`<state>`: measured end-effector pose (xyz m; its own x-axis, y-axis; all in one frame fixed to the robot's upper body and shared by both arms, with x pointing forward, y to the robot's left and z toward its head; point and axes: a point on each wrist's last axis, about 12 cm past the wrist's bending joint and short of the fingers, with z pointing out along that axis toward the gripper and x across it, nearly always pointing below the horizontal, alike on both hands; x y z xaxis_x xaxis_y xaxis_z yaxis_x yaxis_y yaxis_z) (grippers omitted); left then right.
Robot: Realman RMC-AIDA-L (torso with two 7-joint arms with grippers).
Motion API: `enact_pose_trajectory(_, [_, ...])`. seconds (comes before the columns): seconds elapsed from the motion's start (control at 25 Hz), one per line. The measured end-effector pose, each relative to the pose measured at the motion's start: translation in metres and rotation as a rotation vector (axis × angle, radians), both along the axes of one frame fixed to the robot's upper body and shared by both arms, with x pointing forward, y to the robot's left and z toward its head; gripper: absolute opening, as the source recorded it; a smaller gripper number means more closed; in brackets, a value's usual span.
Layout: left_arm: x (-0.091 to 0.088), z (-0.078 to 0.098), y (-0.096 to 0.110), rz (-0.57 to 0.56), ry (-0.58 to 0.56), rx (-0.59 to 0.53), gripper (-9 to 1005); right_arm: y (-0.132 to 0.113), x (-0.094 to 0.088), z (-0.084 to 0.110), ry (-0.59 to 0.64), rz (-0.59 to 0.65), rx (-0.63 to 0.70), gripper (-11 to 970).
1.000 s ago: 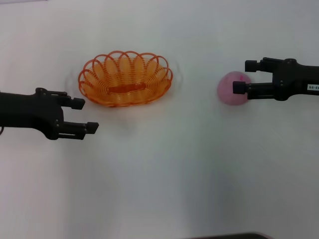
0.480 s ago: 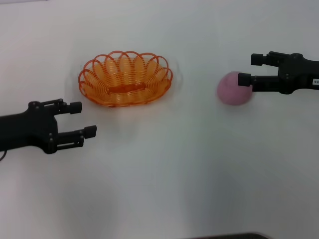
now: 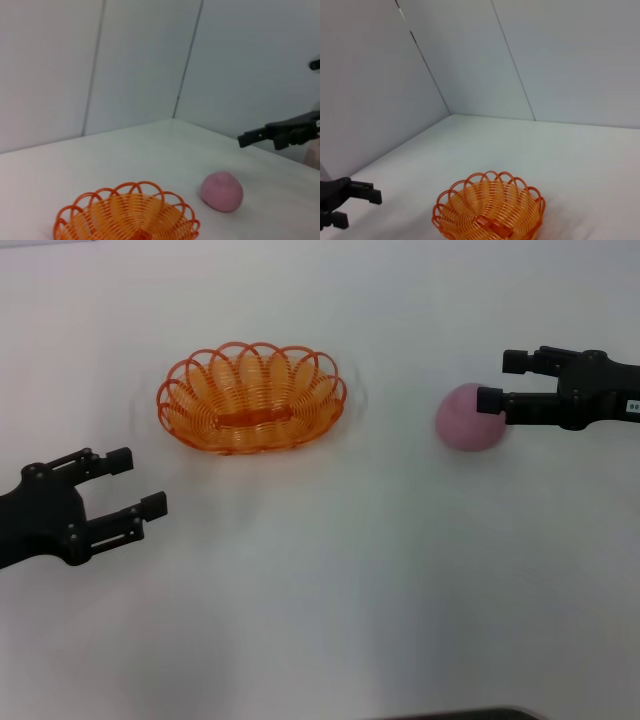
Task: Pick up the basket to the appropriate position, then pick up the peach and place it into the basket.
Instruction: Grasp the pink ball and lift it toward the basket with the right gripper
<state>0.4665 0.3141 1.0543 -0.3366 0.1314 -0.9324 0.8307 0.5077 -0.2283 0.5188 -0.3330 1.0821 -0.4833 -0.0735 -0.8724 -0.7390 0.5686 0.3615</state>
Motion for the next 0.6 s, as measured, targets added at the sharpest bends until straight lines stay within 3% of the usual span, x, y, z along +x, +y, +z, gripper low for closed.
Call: enact_pose_trajectory(0.6, [-0.0032,-0.0017,0.0043,0.030,0.003,-0.015,745,-0.0028,0.0007,0.0023,-0.001,0.005,-0.005,946])
